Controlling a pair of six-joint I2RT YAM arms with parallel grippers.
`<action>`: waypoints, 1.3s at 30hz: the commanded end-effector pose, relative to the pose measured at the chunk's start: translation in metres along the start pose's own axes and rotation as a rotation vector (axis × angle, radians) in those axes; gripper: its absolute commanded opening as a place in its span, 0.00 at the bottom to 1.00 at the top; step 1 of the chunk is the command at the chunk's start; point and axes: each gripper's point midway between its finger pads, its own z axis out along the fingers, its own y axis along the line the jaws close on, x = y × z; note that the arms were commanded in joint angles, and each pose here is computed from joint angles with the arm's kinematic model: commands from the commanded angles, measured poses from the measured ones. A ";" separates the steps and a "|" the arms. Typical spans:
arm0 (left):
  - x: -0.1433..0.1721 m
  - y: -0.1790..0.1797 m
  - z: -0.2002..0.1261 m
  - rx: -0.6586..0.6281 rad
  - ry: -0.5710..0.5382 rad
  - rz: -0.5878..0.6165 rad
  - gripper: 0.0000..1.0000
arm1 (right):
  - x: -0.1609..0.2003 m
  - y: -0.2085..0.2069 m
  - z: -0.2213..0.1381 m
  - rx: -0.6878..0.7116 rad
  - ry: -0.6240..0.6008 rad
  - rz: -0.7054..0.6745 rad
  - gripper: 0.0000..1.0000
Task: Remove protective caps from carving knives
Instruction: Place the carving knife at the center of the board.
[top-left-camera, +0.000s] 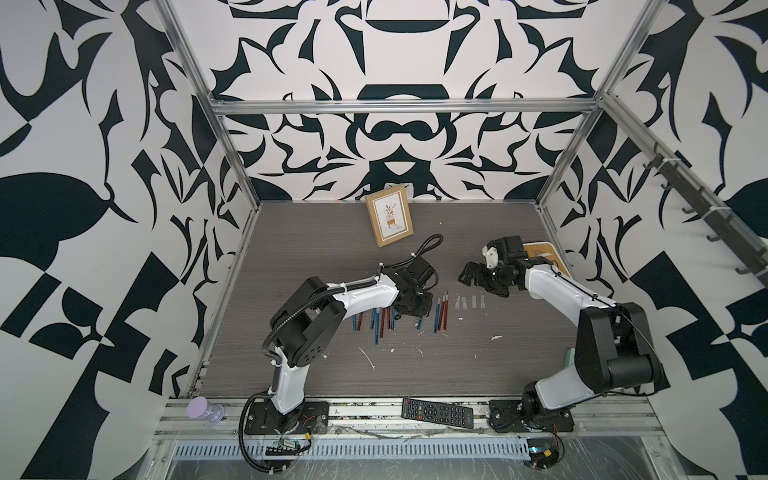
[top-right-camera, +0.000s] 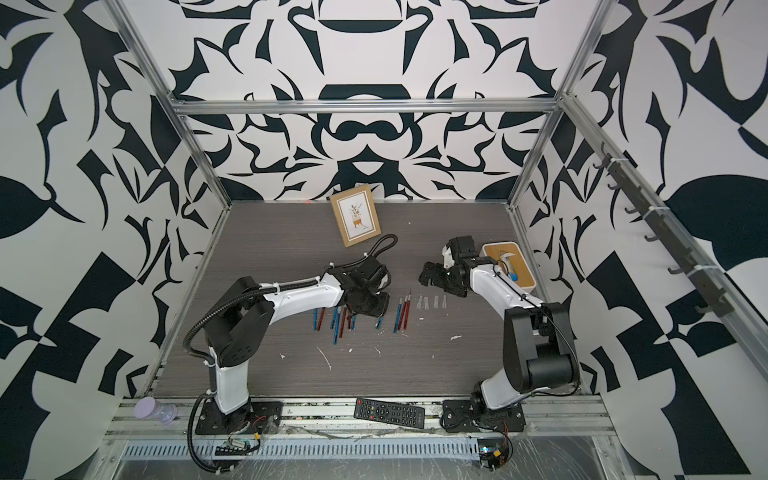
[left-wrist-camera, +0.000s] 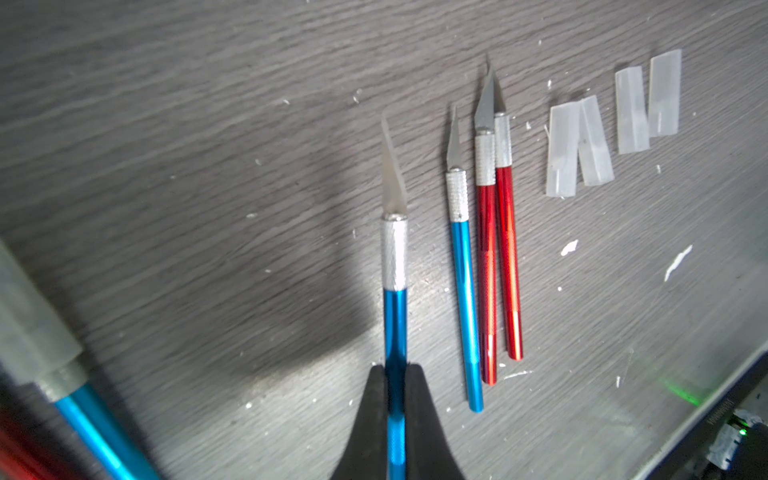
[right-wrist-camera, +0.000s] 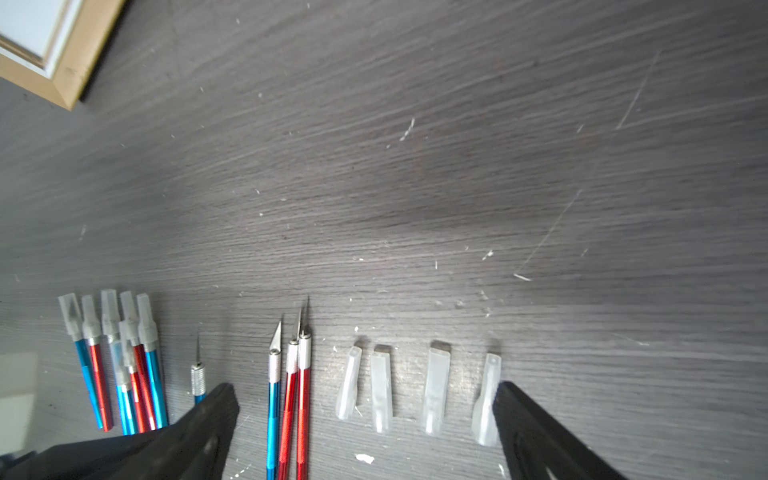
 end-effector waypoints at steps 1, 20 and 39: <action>0.000 0.000 0.001 -0.013 0.012 -0.021 0.00 | -0.005 0.002 -0.008 -0.017 -0.025 0.001 0.99; 0.000 0.000 0.010 -0.027 0.043 -0.117 0.02 | -0.001 -0.004 -0.004 -0.046 -0.024 0.019 1.00; 0.005 0.002 0.021 -0.056 0.099 -0.117 0.09 | 0.004 -0.008 0.000 -0.058 -0.017 0.030 1.00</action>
